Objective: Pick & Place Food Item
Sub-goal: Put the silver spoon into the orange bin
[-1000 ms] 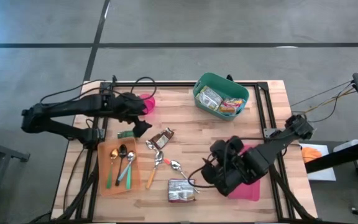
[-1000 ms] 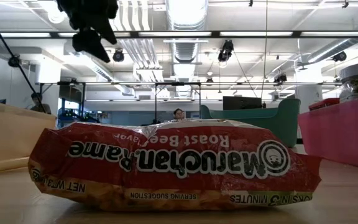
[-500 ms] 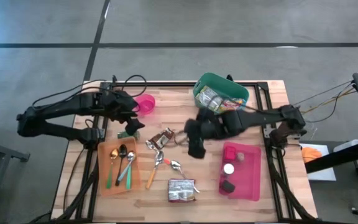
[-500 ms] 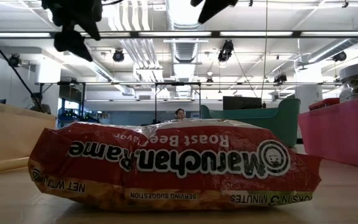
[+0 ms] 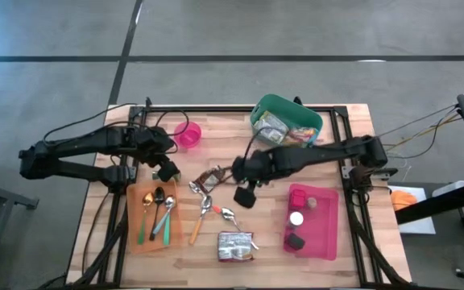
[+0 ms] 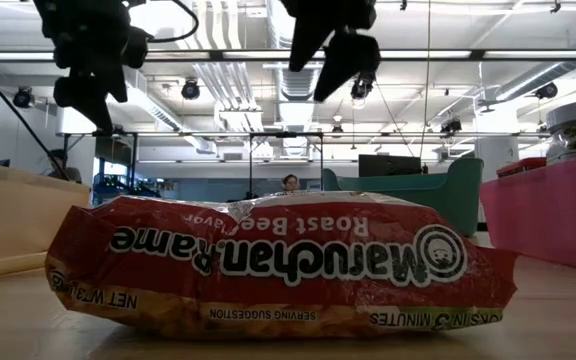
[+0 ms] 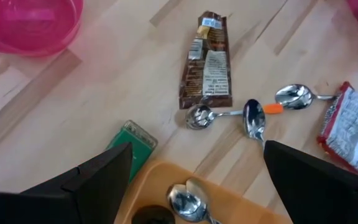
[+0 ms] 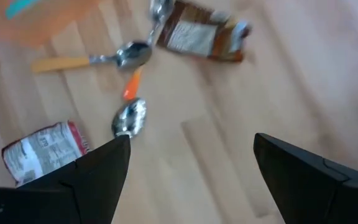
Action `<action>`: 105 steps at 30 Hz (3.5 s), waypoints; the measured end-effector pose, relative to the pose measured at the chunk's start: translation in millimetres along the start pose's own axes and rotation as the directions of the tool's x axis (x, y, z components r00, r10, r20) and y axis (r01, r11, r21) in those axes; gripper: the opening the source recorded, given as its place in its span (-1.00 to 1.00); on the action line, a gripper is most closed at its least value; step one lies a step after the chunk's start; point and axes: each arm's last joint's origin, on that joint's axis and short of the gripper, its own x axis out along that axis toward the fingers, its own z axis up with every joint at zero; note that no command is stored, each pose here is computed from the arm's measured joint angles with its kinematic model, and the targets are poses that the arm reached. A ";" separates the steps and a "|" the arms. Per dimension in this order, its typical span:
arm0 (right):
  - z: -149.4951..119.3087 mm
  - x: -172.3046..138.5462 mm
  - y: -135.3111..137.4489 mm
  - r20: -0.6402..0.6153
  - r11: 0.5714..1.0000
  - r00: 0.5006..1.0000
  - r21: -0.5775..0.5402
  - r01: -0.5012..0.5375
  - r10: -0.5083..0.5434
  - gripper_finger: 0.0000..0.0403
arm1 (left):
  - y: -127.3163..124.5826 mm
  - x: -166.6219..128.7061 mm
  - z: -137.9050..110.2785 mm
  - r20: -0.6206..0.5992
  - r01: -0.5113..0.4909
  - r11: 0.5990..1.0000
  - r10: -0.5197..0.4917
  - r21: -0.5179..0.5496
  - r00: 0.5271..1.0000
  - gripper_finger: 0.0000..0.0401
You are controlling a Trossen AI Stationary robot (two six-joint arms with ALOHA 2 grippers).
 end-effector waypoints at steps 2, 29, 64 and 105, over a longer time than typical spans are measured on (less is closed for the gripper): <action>-3.7 11.6 9.4 -0.010 1.000 1.000 0.018 -0.009 0.009 0.68 | 0.1 0.4 -0.1 -0.001 -0.001 1.000 0.001 0.020 1.000 0.83; -52.8 134.7 72.3 -0.146 0.985 0.989 0.161 0.061 -0.037 0.68 | 0.7 0.7 -2.5 -0.035 0.016 0.988 -0.010 0.150 0.999 0.83; -64.3 152.4 71.7 -0.170 0.970 0.972 0.154 0.189 -0.163 -0.93 | 1.9 0.6 -5.9 -0.077 0.019 0.992 -0.010 0.124 0.997 0.83; 83.3 -89.3 25.3 0.766 0.979 0.618 0.202 0.026 -0.175 -0.95 | -58.7 -51.5 22.5 0.475 0.434 0.803 -0.593 0.409 0.650 0.79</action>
